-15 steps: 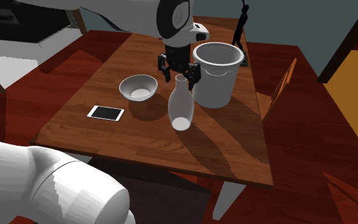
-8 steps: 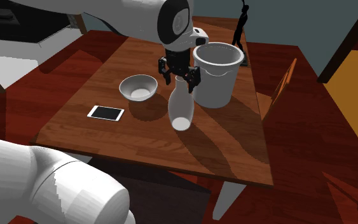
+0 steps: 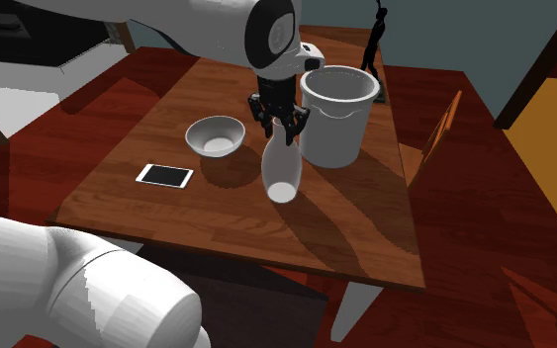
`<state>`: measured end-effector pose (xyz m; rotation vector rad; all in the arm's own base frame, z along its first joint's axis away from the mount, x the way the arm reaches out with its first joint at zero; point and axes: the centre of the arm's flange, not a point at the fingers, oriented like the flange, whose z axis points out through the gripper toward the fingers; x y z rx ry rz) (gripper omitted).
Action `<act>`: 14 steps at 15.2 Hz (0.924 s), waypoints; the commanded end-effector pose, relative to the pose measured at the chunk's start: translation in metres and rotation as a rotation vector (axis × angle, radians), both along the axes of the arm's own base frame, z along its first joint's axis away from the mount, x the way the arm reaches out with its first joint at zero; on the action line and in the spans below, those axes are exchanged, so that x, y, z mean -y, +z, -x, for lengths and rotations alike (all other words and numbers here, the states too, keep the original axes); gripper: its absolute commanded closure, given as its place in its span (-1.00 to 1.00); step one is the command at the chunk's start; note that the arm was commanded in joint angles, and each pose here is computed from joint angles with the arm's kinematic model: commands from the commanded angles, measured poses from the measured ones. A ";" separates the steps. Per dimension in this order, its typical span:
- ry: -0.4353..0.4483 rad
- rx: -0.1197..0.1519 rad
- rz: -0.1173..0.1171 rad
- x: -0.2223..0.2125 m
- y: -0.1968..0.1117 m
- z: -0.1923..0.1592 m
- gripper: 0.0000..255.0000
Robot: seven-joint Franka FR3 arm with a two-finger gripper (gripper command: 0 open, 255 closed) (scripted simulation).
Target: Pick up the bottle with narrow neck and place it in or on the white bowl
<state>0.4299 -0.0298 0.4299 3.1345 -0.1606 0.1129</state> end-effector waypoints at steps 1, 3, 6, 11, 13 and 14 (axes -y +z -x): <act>0.000 -0.001 0.000 0.000 0.000 0.000 1.00; 0.000 -0.001 0.000 0.000 0.000 0.000 1.00; 0.000 -0.001 0.000 0.000 0.010 0.000 1.00; 0.000 -0.001 0.000 0.000 0.037 0.000 1.00; 0.000 -0.001 0.000 0.000 0.047 0.000 1.00; 0.000 -0.001 0.000 0.000 0.053 0.000 1.00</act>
